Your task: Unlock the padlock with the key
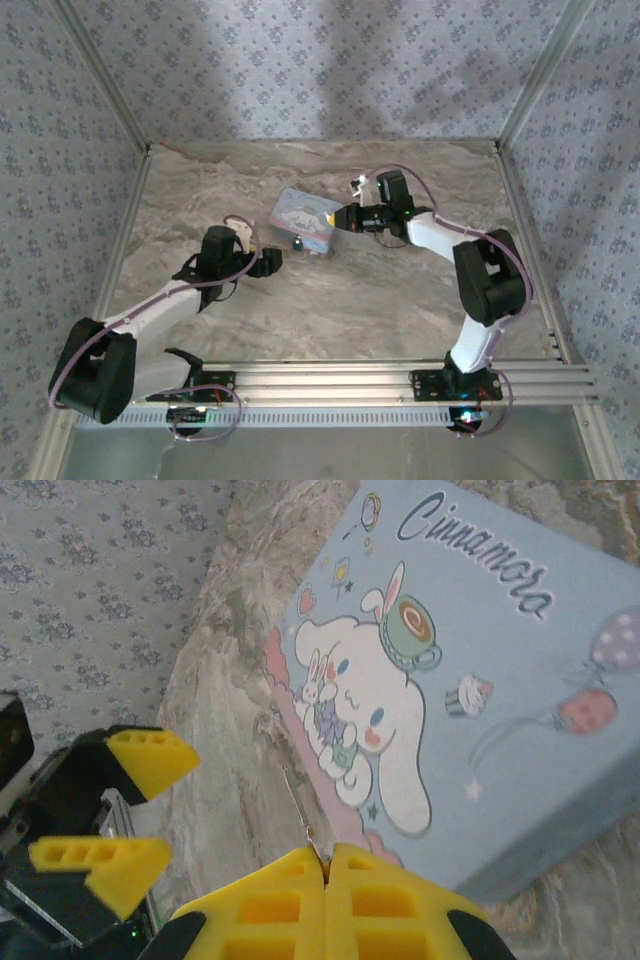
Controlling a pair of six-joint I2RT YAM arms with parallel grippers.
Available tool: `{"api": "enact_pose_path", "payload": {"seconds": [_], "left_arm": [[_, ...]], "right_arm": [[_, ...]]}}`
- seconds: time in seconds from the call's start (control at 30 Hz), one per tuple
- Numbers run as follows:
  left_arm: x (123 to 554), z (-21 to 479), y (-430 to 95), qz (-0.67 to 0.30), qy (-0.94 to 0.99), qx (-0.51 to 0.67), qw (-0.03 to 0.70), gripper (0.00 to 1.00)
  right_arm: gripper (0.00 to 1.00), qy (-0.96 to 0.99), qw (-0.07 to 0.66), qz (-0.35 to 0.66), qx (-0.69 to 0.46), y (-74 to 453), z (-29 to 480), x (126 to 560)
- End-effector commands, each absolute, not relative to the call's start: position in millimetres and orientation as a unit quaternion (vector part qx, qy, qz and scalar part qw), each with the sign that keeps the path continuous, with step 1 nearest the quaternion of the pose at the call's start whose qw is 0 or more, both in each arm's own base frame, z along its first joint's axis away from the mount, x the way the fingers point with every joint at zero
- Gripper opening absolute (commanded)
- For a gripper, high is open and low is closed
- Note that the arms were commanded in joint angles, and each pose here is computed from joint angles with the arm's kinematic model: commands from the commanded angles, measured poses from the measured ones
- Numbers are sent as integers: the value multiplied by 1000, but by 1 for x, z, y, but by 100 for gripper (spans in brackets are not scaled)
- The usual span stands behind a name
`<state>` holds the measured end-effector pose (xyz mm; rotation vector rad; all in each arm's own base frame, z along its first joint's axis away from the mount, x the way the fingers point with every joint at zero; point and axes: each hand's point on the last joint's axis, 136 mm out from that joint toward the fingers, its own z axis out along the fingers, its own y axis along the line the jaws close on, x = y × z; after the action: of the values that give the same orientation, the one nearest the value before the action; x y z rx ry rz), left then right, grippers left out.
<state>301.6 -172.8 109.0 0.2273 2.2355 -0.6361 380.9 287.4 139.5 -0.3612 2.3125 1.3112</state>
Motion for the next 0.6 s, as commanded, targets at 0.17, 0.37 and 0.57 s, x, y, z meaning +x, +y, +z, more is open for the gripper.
{"api": "enact_pose_path", "payload": {"seconds": [0.17, 0.37, 0.57], "left_arm": [[316, 116, -209, -330, 843, 128, 404, 82], [335, 98, -224, -350, 843, 126, 389, 77], [345, 82, -237, -347, 846, 137, 381, 75]], "right_arm": [[0, 837, 210, 488, -135, 307, 131, 400], [0, 855, 191, 465, -128, 304, 108, 403], [0, 880, 165, 431, -115, 295, 82, 395]]}}
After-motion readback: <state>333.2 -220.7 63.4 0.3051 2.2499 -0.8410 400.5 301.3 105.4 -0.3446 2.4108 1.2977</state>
